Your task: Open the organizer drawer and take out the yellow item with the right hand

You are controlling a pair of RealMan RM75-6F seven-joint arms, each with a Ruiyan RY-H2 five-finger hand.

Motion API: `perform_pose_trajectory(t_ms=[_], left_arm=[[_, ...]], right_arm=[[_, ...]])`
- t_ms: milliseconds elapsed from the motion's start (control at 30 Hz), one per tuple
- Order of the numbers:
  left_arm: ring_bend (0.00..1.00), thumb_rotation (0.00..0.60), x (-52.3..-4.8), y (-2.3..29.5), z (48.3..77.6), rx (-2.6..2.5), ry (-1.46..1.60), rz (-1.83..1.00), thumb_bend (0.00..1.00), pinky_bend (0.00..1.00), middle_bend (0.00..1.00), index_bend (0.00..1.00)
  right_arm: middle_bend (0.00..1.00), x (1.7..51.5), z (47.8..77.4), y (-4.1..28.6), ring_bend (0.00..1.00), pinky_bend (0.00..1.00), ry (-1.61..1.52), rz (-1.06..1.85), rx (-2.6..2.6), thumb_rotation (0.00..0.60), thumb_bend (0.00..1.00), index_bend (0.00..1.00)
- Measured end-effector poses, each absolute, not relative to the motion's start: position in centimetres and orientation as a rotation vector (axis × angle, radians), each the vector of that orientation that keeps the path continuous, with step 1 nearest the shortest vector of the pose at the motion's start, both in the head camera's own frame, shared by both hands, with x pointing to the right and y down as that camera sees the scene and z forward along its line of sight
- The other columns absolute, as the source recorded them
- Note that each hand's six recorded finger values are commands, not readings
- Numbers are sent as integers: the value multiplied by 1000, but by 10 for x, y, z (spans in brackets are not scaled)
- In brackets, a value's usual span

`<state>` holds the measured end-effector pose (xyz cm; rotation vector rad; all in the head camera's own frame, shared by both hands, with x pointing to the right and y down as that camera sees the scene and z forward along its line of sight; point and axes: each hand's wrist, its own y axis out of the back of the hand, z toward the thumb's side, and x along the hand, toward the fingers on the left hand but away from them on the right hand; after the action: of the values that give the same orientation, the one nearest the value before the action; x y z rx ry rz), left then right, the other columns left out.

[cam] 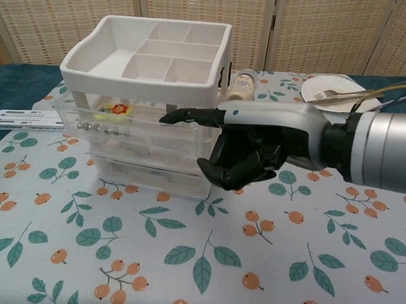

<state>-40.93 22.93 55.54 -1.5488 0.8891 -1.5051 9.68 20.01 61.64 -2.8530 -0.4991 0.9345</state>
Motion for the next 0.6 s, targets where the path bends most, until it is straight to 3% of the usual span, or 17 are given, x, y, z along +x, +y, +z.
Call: perform_pose_trajectory(t_ms=[333, 600], left_arm=[[37, 600, -408, 230, 556, -1552, 889, -1505, 290, 129, 0, 0], [37, 600, -408, 232, 558, -1556, 889, -1511, 290, 129, 0, 0]], right_arm=[[965, 100, 608, 214, 1000, 927, -429, 904, -2866, 600, 695, 160], [969, 105, 599, 223, 1000, 927, -406, 875, -2867, 600, 695, 190]])
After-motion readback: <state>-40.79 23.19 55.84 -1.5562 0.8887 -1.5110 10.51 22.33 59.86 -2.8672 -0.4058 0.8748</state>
